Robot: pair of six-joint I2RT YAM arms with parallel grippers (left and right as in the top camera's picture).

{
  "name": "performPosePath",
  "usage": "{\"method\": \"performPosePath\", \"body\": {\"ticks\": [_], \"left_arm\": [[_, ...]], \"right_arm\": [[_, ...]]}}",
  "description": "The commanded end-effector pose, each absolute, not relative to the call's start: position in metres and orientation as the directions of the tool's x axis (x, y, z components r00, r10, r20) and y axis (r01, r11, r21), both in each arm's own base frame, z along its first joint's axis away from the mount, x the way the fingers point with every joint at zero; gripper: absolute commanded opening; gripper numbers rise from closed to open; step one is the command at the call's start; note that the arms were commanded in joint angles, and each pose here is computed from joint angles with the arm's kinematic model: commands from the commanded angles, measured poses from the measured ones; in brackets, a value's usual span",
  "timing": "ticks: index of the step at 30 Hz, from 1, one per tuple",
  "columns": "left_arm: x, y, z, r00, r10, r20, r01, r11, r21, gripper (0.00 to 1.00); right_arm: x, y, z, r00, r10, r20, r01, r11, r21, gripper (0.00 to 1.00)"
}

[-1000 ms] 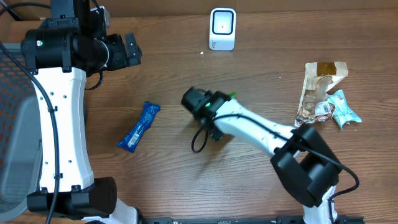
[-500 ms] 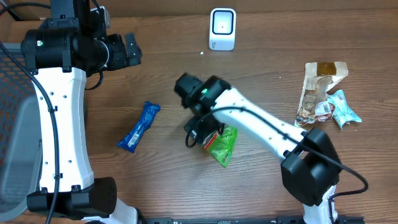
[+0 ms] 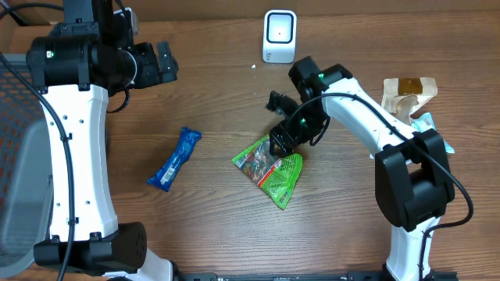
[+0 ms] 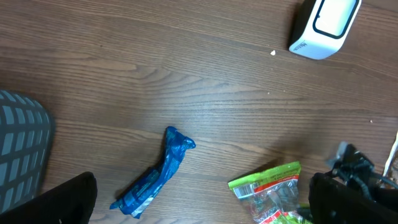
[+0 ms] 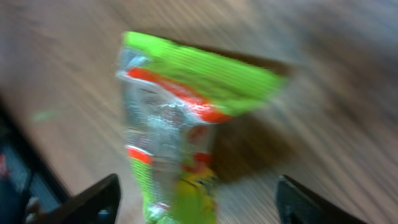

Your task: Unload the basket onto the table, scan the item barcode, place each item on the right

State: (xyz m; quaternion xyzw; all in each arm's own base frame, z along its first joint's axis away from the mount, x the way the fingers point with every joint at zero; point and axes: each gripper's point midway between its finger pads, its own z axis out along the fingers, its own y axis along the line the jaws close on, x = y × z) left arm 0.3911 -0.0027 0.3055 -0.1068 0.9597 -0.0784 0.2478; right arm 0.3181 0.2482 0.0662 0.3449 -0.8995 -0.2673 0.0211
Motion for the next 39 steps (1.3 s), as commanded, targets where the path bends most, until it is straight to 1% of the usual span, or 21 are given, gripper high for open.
{"method": "performPosePath", "body": {"ticks": [1, 3, 5, 8, 11, 12, 16, 17, 21, 23, 25, 27, 29, 30, 31, 32, 33, 34, 37, 39], "left_arm": [[0.392, -0.003, 0.31, -0.848, -0.249, -0.468, -0.167, 0.963, -0.211, 1.0], [0.392, -0.003, 0.31, -0.848, -0.249, -0.468, -0.167, 0.963, -0.211, 0.99], [0.392, -0.003, 0.31, -0.848, -0.249, -0.468, -0.167, 0.963, -0.211, 1.0], [0.392, -0.003, 0.31, -0.848, -0.249, -0.468, -0.167, 0.963, -0.211, 1.0], [0.392, -0.003, 0.31, -0.848, -0.249, -0.468, -0.167, 0.963, -0.211, 1.0], [0.392, -0.003, 0.31, -0.848, -0.249, -0.468, -0.167, 0.963, -0.211, 1.0], [0.392, -0.003, 0.31, -0.848, -0.249, -0.468, -0.167, 0.963, -0.211, 1.0], [0.392, -0.003, 0.31, -0.848, -0.249, -0.468, -0.167, 0.963, -0.211, 1.0], [0.392, -0.003, 0.31, -0.848, -0.249, -0.468, -0.167, 0.963, -0.211, 1.0], [0.392, -0.003, 0.31, -0.848, -0.249, -0.468, -0.167, 0.963, -0.211, 1.0], [0.392, -0.003, 0.31, -0.848, -0.249, -0.468, -0.167, 0.963, -0.211, 1.0], [0.392, -0.003, 0.31, -0.848, -0.249, -0.468, -0.167, 0.963, -0.211, 1.0], [0.392, -0.003, 0.31, -0.848, -0.249, -0.468, -0.167, 0.963, -0.211, 1.0], [0.392, -0.003, 0.31, -0.848, -0.249, -0.468, -0.167, 0.963, -0.211, 0.99], [0.392, -0.003, 0.31, -0.848, -0.249, -0.468, -0.167, 0.963, -0.211, 1.0], [0.392, -0.003, 0.31, -0.848, -0.249, -0.468, -0.167, 0.963, -0.211, 1.0], [0.392, -0.003, 0.31, -0.848, -0.249, -0.468, -0.167, 0.963, -0.211, 1.0], [0.392, -0.003, 0.31, -0.848, -0.249, -0.468, -0.167, 0.963, -0.21, 0.99], [0.392, -0.003, 0.31, -0.848, -0.249, -0.468, -0.167, 0.963, -0.211, 1.0], [0.392, -0.003, 0.31, -0.848, -0.249, -0.468, -0.167, 0.963, -0.211, 1.0]], "right_arm": [[0.305, 0.272, 0.073, -0.715, -0.658, -0.235, -0.641, 0.484, 0.596, 0.77], [0.305, 0.273, 0.068, -0.711, -0.659, -0.244, -0.648, 0.48, 0.591, 0.76], [0.308, 0.274, 0.063, -0.726, -0.643, -0.245, -0.639, 0.498, 0.586, 0.75], [0.317, 0.272, 0.052, -0.758, -0.607, -0.237, -0.618, 0.553, 0.559, 0.74], [0.327, 0.266, 0.036, -0.805, -0.556, -0.207, -0.574, 0.64, 0.511, 0.75], [0.331, 0.264, 0.033, -0.819, -0.538, -0.198, -0.557, 0.667, 0.494, 0.72], [0.337, 0.265, 0.023, -0.84, -0.51, -0.185, -0.533, 0.71, 0.46, 0.55], [0.337, 0.266, 0.02, -0.843, -0.508, -0.178, -0.528, 0.718, 0.454, 0.54], [0.332, 0.271, 0.015, -0.833, -0.527, -0.169, -0.542, 0.715, 0.442, 0.55], [0.329, 0.275, 0.015, -0.826, -0.537, -0.17, -0.551, 0.707, 0.444, 0.57], [0.323, 0.282, 0.018, -0.821, -0.546, -0.17, -0.555, 0.688, 0.467, 0.61], [0.318, 0.289, 0.022, -0.819, -0.548, -0.17, -0.55, 0.665, 0.506, 0.6], [0.316, 0.292, 0.024, -0.828, -0.536, -0.162, -0.532, 0.663, 0.527, 0.52], [0.316, 0.292, 0.024, -0.833, -0.53, -0.158, -0.525, 0.669, 0.526, 0.38], [0.316, 0.292, 0.024, -0.837, -0.526, -0.155, -0.52, 0.673, 0.525, 0.27], [0.317, 0.292, 0.024, -0.84, -0.521, -0.153, -0.516, 0.678, 0.524, 0.15], [0.317, 0.291, 0.024, -0.841, -0.519, -0.153, -0.514, 0.678, 0.525, 0.06], [0.318, 0.291, 0.024, -0.842, -0.518, -0.153, -0.513, 0.679, 0.526, 0.04], [0.326, 0.288, 0.032, -0.865, -0.481, -0.147, -0.479, 0.7, 0.529, 0.04], [0.34, 0.281, 0.041, -0.889, -0.431, -0.153, -0.444, 0.734, 0.513, 0.04]]}}
